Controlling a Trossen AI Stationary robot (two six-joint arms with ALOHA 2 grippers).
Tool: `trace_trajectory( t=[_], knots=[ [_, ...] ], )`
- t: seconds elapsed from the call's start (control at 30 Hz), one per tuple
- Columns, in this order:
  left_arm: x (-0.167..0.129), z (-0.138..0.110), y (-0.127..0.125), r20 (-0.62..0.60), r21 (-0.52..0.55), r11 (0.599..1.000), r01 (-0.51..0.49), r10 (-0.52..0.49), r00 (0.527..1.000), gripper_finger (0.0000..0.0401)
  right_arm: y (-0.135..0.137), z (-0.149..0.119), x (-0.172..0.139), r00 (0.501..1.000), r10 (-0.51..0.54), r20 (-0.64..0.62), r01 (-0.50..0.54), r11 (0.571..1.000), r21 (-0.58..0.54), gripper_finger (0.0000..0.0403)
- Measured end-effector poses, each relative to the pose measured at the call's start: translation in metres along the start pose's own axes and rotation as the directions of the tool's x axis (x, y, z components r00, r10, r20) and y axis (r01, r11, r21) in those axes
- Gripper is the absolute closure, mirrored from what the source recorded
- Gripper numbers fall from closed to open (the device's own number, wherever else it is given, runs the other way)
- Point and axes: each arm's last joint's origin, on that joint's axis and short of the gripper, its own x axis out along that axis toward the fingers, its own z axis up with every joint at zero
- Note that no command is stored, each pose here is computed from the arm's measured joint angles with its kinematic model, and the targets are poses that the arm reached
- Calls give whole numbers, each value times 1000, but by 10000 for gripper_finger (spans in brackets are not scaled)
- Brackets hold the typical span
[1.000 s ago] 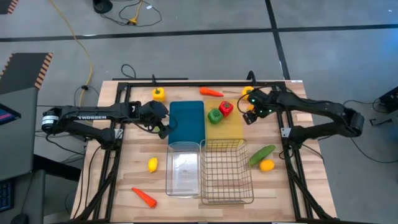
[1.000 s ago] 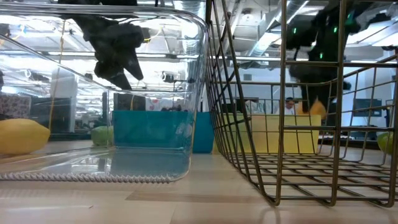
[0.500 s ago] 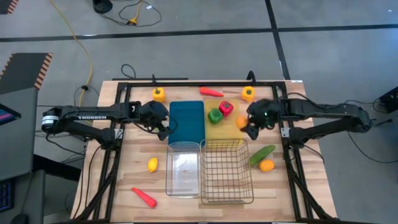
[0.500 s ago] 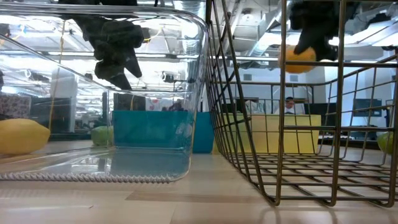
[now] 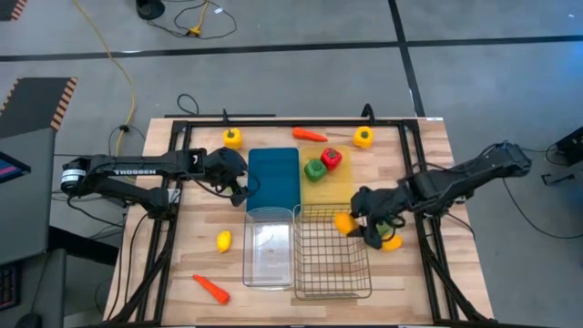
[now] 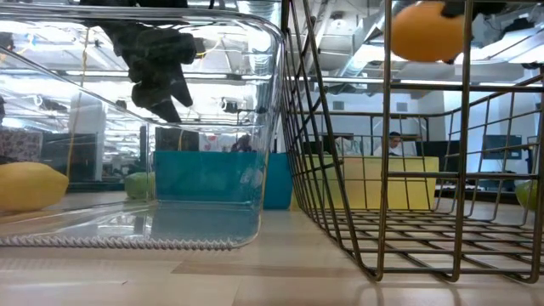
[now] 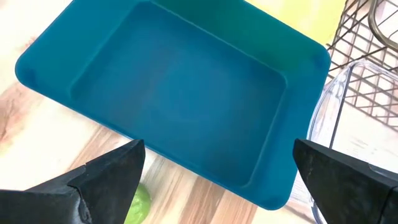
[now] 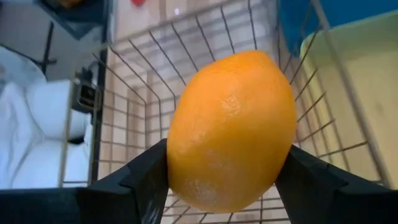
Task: Sort produce into baskets
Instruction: Put the top right lemon into the wire basket, then put the left lemon into the wire basket
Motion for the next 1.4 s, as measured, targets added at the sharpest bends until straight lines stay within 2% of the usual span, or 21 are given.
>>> trace_trajectory(
  t=[0.23, 0.47, 0.77, 0.9, 1.07, 1.3, 1.4],
  knots=[
    [0, -1, 0, -11, 25, 1000, 4, -4, 1000, 5, 1, -4, 25, 995, -41, -86, 41, 999, -9, 127],
    [-1, -12, -6, -123, 61, 996, 63, -55, 991, 5, -4, -4, 38, 990, -67, -128, 67, 998, 2, 123],
    [-6, -37, -29, -304, 72, 988, 134, -107, 947, 5, -9, -1, 38, 989, -70, -127, 73, 997, 21, 37],
    [-9, -48, -42, -352, 0, 993, 120, -112, 929, 5, -12, 0, 38, 989, -76, -123, 81, 996, 32, 13],
    [-13, -62, -58, -351, -130, 991, 19, -64, 934, 5, -12, 0, 38, 989, -77, -123, 81, 996, 33, 6],
    [-20, -78, -77, -315, -270, 960, -67, -22, 949, 5, -12, 0, 38, 989, -75, -123, 80, 996, 32, 7],
    [-18, -86, -84, -329, -294, 951, -100, -3, 944, 5, -12, 0, 38, 989, -75, -123, 80, 996, 32, 7]
  ],
)
